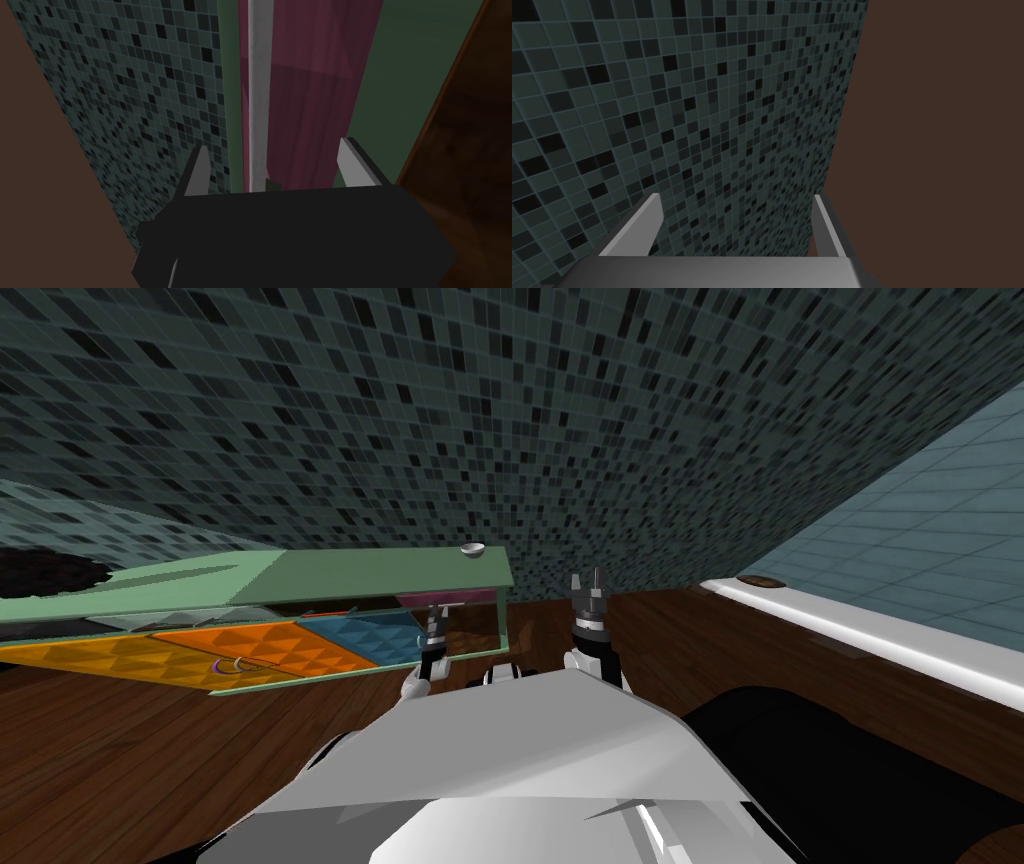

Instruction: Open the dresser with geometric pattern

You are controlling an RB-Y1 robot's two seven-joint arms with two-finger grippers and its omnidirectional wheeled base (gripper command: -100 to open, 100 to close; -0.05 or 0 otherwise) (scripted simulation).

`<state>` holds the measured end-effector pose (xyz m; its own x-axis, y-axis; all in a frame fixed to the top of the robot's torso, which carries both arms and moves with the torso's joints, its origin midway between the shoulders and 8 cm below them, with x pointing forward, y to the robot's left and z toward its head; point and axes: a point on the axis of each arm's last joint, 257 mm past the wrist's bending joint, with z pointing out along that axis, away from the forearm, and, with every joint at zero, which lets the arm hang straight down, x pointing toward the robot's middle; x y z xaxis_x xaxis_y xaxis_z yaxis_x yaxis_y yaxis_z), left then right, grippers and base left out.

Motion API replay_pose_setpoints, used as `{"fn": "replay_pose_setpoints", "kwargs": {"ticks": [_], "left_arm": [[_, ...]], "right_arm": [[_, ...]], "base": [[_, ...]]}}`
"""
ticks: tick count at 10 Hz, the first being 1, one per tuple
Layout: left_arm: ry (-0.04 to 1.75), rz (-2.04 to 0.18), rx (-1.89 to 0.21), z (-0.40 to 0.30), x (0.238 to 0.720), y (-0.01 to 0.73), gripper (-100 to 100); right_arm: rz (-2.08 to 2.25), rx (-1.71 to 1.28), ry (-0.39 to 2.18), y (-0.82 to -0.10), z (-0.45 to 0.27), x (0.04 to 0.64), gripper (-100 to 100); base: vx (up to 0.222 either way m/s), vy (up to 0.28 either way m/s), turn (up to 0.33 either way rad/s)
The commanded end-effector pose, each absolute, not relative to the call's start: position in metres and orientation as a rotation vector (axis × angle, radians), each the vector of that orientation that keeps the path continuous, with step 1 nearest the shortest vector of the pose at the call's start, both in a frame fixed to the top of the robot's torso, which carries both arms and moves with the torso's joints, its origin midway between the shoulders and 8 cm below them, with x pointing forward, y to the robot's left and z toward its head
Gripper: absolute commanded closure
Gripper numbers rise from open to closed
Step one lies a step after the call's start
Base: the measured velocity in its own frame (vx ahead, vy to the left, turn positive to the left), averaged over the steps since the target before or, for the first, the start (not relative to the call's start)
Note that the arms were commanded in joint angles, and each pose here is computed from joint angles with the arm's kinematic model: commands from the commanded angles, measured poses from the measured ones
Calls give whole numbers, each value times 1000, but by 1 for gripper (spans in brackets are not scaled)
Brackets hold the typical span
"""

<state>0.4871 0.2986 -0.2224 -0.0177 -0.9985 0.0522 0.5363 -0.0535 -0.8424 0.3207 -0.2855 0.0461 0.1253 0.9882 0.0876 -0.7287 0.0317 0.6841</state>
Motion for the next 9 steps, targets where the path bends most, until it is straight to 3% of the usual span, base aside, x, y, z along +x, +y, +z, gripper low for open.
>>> {"fn": "replay_pose_setpoints", "kwargs": {"ticks": [1, 9], "left_arm": [[746, -1483, -795, -222, 473, 286, 100], [740, -1491, -786, -227, 434, 265, 100]], "right_arm": [[1402, 681, 478, -285, 46, 321, 0], [1402, 681, 478, -285, 46, 321, 0]], "base": [[83, 61, -49], [39, 28, -3]]}}
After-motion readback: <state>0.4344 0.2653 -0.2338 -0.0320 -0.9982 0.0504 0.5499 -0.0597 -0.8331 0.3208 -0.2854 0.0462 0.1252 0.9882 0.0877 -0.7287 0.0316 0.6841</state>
